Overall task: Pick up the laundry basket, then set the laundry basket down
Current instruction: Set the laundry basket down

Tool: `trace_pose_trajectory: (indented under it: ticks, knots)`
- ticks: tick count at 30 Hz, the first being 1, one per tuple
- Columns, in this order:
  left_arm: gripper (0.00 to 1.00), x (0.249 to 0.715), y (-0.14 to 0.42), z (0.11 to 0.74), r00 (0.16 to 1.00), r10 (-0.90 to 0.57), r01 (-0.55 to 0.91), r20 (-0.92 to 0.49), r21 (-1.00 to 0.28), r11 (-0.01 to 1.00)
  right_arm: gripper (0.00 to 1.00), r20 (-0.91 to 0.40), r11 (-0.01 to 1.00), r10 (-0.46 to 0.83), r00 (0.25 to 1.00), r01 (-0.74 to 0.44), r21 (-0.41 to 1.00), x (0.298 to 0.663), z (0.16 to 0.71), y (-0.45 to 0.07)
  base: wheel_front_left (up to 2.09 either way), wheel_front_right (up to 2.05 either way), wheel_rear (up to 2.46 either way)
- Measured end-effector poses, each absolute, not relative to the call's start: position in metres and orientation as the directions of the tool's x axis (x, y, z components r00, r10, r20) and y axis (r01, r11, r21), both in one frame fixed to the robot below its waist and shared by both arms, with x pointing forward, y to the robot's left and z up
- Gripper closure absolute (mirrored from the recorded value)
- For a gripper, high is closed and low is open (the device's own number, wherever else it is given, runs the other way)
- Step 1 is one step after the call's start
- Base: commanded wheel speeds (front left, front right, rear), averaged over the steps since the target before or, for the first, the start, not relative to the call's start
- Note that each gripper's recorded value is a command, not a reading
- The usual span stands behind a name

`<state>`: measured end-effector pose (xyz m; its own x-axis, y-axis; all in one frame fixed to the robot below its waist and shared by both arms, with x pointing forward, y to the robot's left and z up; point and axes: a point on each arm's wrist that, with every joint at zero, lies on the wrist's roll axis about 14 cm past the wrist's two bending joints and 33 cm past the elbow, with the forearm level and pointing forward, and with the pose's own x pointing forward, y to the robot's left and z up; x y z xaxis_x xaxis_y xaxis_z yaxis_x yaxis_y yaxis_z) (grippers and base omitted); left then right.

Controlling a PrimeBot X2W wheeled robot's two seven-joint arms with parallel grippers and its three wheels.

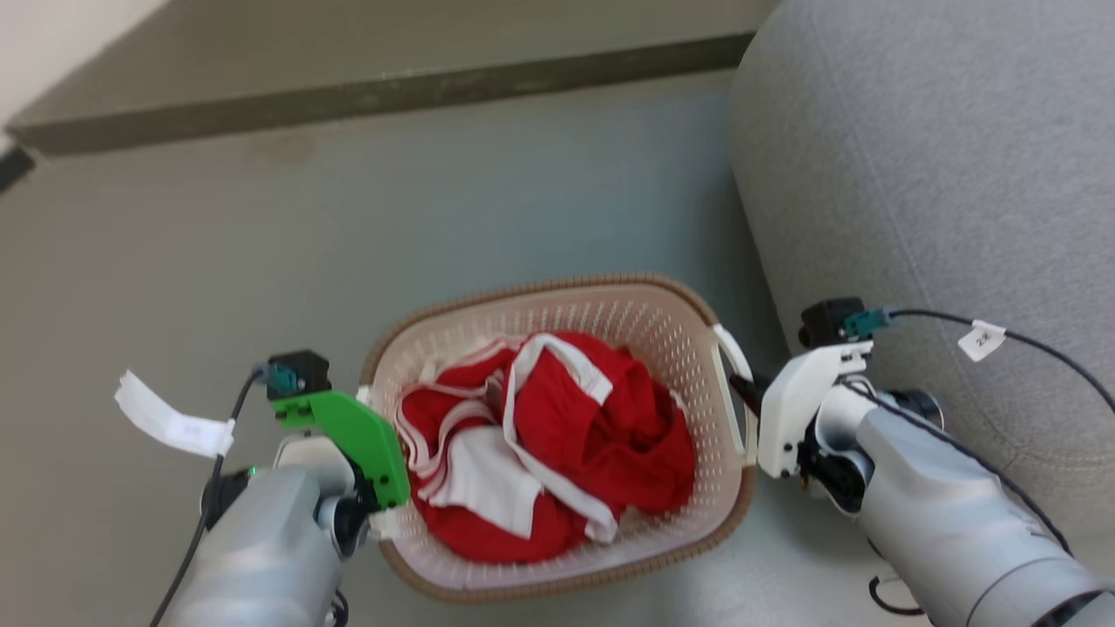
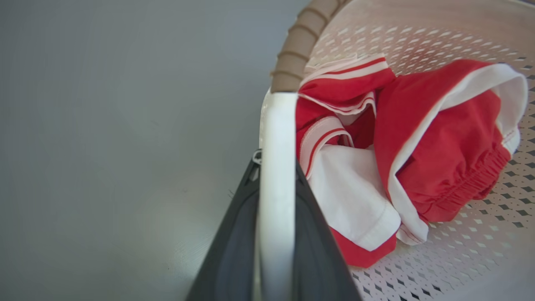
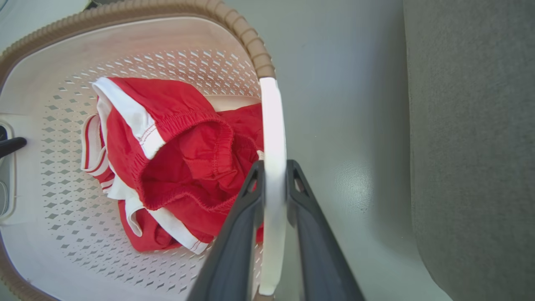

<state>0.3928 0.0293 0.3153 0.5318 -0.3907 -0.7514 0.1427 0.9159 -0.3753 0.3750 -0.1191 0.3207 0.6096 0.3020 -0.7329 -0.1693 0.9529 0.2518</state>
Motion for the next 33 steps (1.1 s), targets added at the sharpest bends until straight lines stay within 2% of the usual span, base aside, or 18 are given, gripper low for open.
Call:
trace_pose_trajectory:
  ticks: [5, 19, 27, 33]
  knots:
    - [1.00, 0.415, 0.027, 0.305, 0.547, -0.384, 0.143, -0.744, -0.369, 0.918, 1.00, -0.732, 0.954, 0.298, 0.612, -0.163, 0.252, 0.394, 0.309, -0.122, 0.00, 0.00, 0.00]
    - [1.00, 0.444, 0.024, 0.253, 0.479, -0.367, 0.115, -0.798, -0.358, 0.927, 1.00, -0.770, 0.953, 0.303, 0.561, -0.176, 0.246, 0.429, 0.265, -0.122, 0.00, 0.00, 0.00]
    - [1.00, 0.449, 0.023, 0.221, 0.434, -0.365, 0.102, -0.823, -0.358, 0.928, 1.00, -0.794, 0.952, 0.306, 0.525, -0.173, 0.253, 0.436, 0.236, -0.122, 0.00, 0.00, 0.00]
    - [1.00, 0.461, 0.026, 0.203, 0.439, -0.351, 0.096, -0.827, -0.345, 0.934, 1.00, -0.794, 0.950, 0.313, 0.521, -0.174, 0.260, 0.445, 0.219, -0.120, 0.00, 0.00, 0.00]
